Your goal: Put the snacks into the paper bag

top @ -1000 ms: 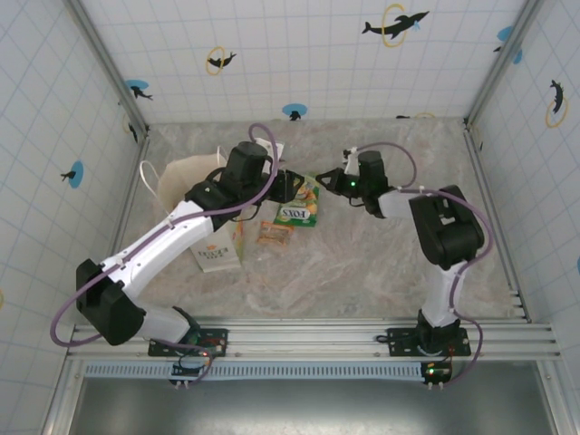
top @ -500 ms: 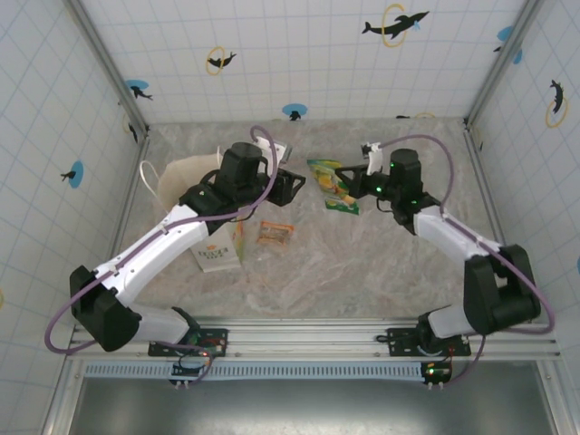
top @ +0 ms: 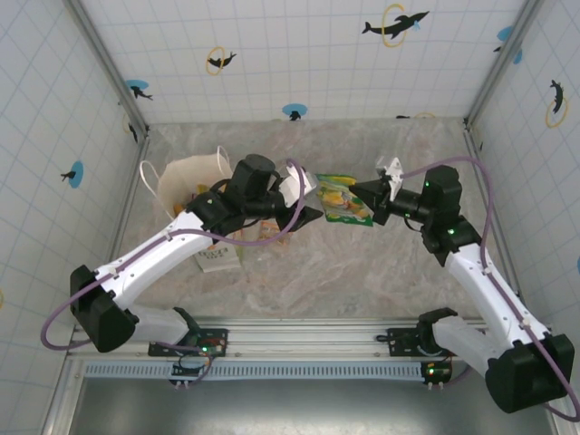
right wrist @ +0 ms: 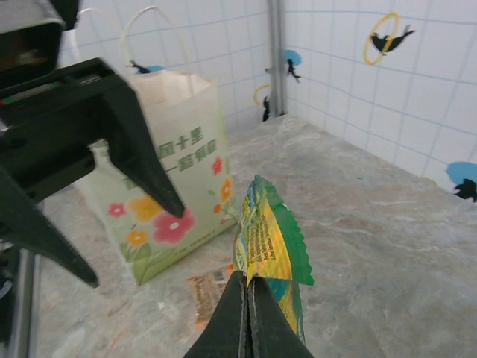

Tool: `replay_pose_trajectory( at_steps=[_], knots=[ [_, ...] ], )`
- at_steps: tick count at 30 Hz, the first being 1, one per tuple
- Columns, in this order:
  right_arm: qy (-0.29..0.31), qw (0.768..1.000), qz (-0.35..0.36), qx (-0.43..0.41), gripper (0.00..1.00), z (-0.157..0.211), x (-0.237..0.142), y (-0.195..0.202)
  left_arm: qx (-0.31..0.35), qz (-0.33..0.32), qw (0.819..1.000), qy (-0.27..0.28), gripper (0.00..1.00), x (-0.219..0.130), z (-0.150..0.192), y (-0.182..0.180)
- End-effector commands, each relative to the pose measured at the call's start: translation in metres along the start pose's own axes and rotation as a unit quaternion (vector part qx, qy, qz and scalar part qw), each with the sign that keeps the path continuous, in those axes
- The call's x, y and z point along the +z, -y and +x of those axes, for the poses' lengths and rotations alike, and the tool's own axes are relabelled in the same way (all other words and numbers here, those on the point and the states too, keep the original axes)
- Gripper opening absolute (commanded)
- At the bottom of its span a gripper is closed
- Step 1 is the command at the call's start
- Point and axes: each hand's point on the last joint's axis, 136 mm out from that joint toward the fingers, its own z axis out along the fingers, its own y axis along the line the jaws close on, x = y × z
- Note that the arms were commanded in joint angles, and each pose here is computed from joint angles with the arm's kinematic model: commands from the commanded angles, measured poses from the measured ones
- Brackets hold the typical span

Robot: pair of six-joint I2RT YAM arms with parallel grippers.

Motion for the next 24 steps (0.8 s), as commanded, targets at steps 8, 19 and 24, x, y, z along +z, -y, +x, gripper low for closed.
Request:
replay_pose_trajectory(
  at_steps=[8,19,24],
  knots=[
    [-0.007,0.993,-0.114,-0.014,0.0,0.005,-0.004,-0.035,0.075,0.034,0.997,0.009,0.61,-0.001,-0.009,0.02],
    [0.007,0.987,-0.159,-0.019,0.0,0.006,-0.005,-0.048,0.076,0.053,0.994,-0.063,0.61,0.02,0.005,0.023],
    [0.008,0.987,-0.162,-0.018,0.0,0.006,-0.004,-0.048,0.078,0.07,0.992,-0.068,0.58,0.027,0.006,0.028]
  ],
)
